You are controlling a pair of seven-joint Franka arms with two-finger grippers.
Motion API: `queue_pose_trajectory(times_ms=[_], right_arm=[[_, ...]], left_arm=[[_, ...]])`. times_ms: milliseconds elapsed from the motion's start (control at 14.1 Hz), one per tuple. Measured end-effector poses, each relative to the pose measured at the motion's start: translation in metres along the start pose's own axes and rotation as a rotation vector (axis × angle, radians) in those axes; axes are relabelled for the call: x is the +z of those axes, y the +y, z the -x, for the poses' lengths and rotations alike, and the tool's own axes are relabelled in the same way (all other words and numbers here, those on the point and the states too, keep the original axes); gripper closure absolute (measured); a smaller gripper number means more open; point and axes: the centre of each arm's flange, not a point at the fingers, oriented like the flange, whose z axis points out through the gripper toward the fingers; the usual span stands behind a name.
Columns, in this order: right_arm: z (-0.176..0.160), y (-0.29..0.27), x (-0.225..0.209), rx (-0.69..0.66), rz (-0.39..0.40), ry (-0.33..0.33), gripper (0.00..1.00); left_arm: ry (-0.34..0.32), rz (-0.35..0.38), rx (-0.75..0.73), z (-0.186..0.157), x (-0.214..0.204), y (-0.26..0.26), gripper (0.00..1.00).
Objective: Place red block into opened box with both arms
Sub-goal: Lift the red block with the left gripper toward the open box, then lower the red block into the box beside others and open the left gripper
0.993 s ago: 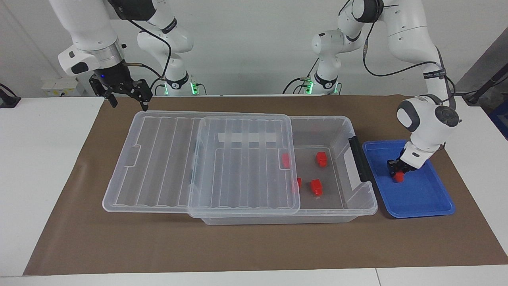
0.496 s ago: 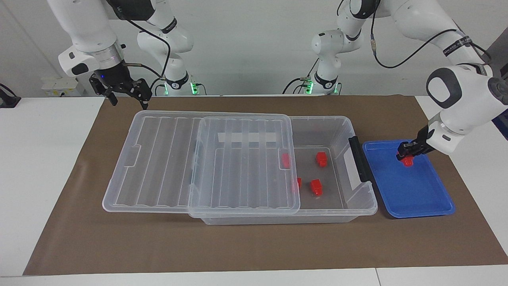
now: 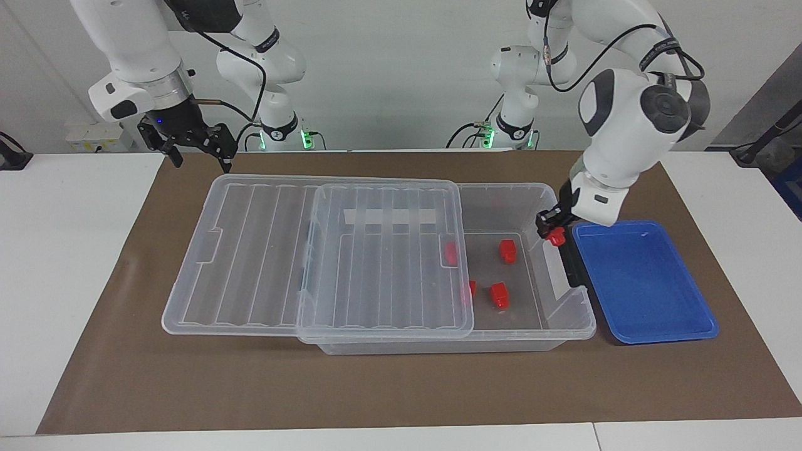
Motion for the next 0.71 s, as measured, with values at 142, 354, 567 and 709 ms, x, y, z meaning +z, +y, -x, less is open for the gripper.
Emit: queue_pose_trajectory(times_ms=[142,354,567,709], right_arm=[[0.0,0.0,0.0,0.0,0.0,0.0,0.0],[0.0,0.0,0.0,0.0,0.0,0.0,0.0],[0.0,0.001,0.001,0.001,0.0,-0.003,0.0],[0.0,0.001,0.002,0.001,0.0,-0.003,0.0]], left_arm=[[0.043,0.008,-0.014,0.012,0.004,0.022,0.66],[0.089,0.039,-0.02,0.012,0.035,0.021,0.66],[0.124,0.062,-0.02,0.023,0.073,0.011,0.66],[0.148,0.079,-0.016,0.032,0.095,0.008,0.66]])
